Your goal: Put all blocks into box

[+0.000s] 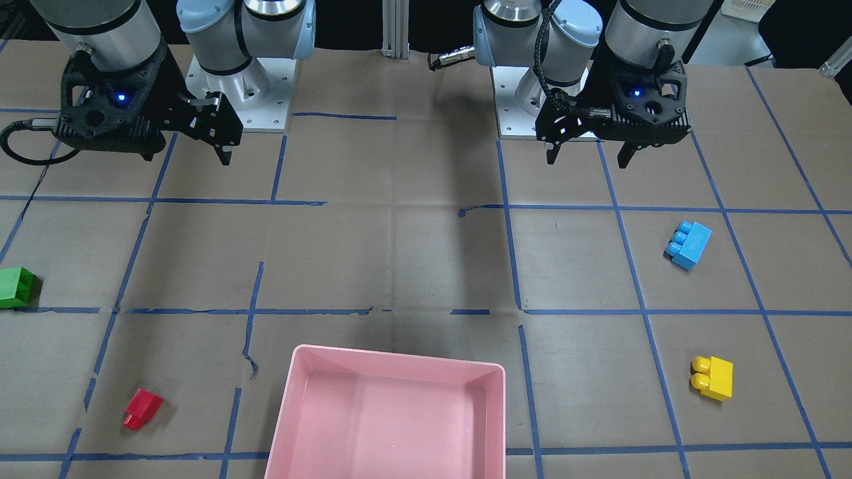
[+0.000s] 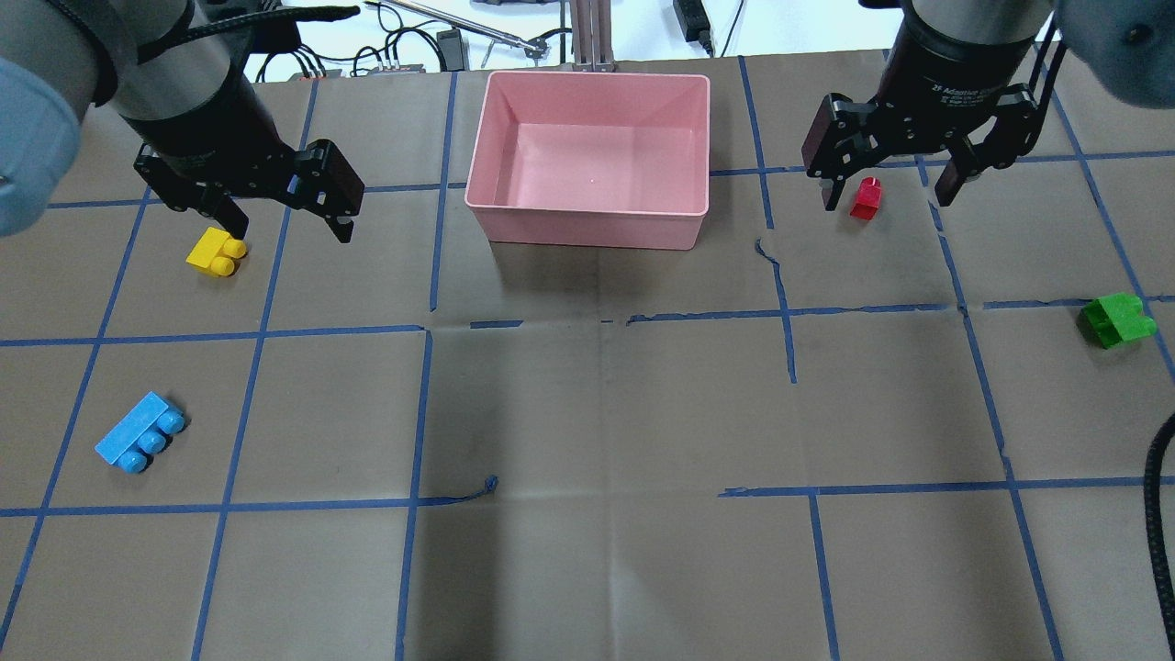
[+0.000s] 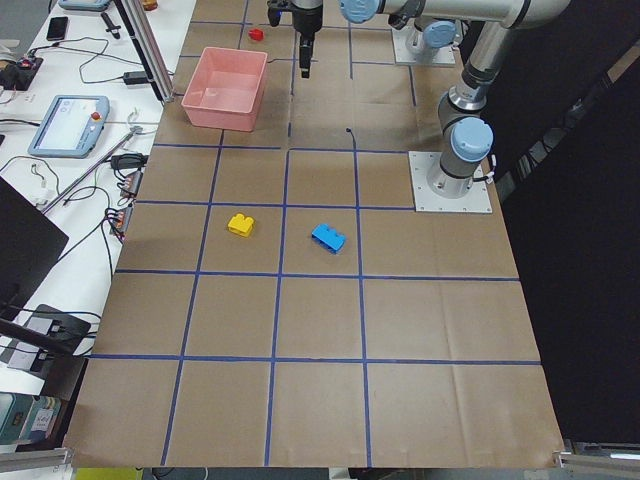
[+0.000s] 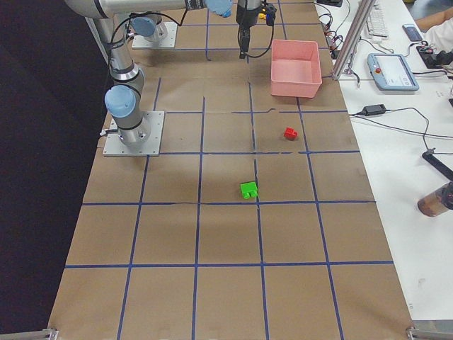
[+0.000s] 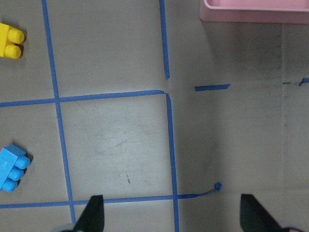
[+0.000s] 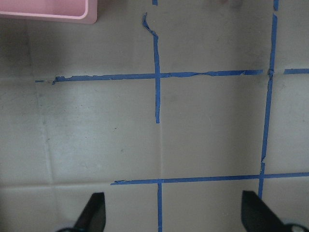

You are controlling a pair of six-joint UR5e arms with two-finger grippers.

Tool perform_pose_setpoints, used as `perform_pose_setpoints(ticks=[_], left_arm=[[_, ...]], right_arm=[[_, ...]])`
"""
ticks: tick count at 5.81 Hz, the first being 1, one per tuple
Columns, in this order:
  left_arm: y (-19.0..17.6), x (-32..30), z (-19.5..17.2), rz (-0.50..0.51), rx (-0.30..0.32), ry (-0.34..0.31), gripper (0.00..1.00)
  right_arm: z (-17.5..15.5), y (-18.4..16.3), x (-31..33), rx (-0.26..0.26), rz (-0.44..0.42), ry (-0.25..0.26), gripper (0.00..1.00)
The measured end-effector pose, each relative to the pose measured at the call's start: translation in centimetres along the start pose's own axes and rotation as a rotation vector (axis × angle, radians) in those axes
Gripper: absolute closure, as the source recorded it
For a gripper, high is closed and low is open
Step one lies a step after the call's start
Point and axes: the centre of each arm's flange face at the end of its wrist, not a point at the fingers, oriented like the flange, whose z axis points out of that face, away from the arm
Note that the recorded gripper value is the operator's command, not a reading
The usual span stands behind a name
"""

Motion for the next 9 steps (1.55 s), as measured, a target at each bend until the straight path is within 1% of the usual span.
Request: perform_pose_setpoints(ticks=[3,4,5,6,7,8,9], left_arm=[[0.2,-0.5,-0.4,0.001,0.007,0.0,0.01],[0.0,-1.3,-0.4,0.015,0.009,0.0,0.01],[-0.3,-3.4,-0.2,0.03,0.002,-0.005,0.01],[-0.6,-7.2,0.5,0.052,-0.021,-0.007,0.01],[-0.6,-12.1,2.1,0.098,-0.057,0.001,0.01],[0.0,-16.3,4.5,0.159,-0.096,0.014,0.01],[0.7,-19.8,7.5,0.222,-0.122,0.023,0.01]], right_arm=[[0.2,0.0,0.0,-0.005,0.0,0.0,0.0],[0.2,0.0,0.0,-0.005,0.0,-0.001,0.0],[0.3,-0.1,0.0,-0.005,0.0,0.0,0.0],[0.2,-0.2,0.0,-0.001,0.0,0.003,0.0],[0.2,-0.4,0.3,0.003,0.002,0.006,0.0],[0.1,-0.9,1.8,0.006,-0.004,0.009,0.0],[0.1,-1.8,5.6,0.007,-0.001,0.006,0.0]])
